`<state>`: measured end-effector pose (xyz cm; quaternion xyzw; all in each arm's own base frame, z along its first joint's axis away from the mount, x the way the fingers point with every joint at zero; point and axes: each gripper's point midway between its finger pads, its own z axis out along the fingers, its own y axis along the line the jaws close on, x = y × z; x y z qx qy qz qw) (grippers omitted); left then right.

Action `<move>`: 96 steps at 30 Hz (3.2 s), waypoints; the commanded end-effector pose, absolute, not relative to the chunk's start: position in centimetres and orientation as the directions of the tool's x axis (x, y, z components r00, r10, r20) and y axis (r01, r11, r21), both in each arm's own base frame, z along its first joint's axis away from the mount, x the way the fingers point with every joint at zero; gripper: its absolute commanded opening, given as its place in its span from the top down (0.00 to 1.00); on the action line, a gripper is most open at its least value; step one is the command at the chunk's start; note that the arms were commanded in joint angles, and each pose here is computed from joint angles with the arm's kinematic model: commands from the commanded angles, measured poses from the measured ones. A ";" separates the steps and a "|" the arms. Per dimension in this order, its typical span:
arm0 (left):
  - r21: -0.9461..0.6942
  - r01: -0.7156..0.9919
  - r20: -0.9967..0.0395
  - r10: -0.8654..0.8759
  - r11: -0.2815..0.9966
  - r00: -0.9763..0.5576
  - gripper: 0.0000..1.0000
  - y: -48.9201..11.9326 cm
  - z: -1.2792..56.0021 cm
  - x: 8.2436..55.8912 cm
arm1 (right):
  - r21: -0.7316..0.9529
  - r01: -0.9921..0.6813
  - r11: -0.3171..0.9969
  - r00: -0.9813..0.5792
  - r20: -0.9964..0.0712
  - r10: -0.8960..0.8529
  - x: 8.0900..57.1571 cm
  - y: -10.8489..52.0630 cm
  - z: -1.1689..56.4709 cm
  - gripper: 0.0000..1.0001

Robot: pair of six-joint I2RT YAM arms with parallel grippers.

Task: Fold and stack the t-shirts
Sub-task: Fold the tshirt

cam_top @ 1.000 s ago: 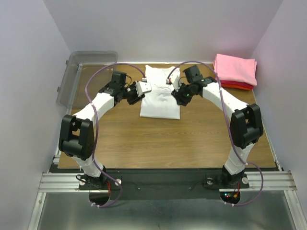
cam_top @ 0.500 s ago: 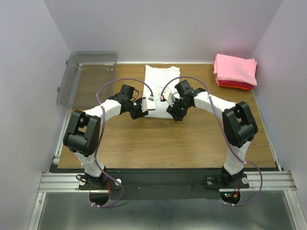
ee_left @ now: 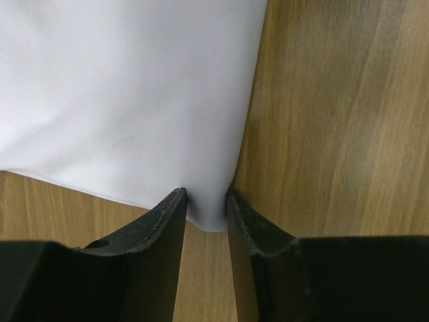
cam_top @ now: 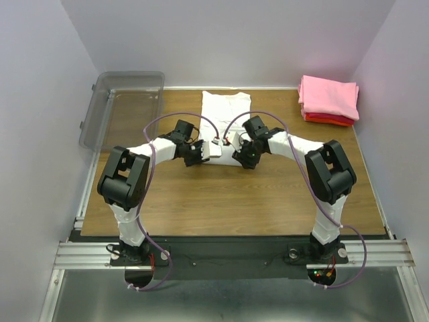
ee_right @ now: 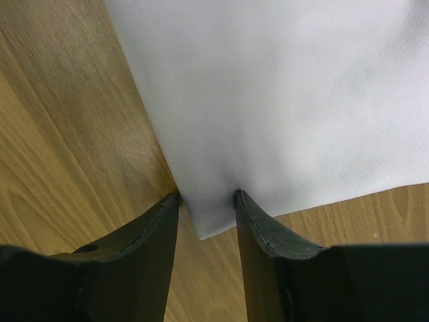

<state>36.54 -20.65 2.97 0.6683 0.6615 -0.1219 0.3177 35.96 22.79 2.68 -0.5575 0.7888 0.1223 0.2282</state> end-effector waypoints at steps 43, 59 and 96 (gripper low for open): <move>0.263 0.950 -0.685 0.726 0.170 0.060 1.00 -21.0 14.8 34.8 | -0.244 -0.861 0.446 -0.223 -0.607 -0.763 34.7 20.6 15.7 0.99; 0.122 0.992 -0.785 0.615 0.035 0.075 1.00 -21.8 20.7 18.2 | 0.054 -0.941 0.334 -0.298 -0.601 -0.742 18.7 17.8 18.5 0.99; -0.092 0.958 -0.696 0.671 0.271 -0.257 1.00 -19.4 7.9 33.5 | 0.175 -0.901 0.397 -0.424 -0.555 -0.716 34.8 22.5 7.4 0.99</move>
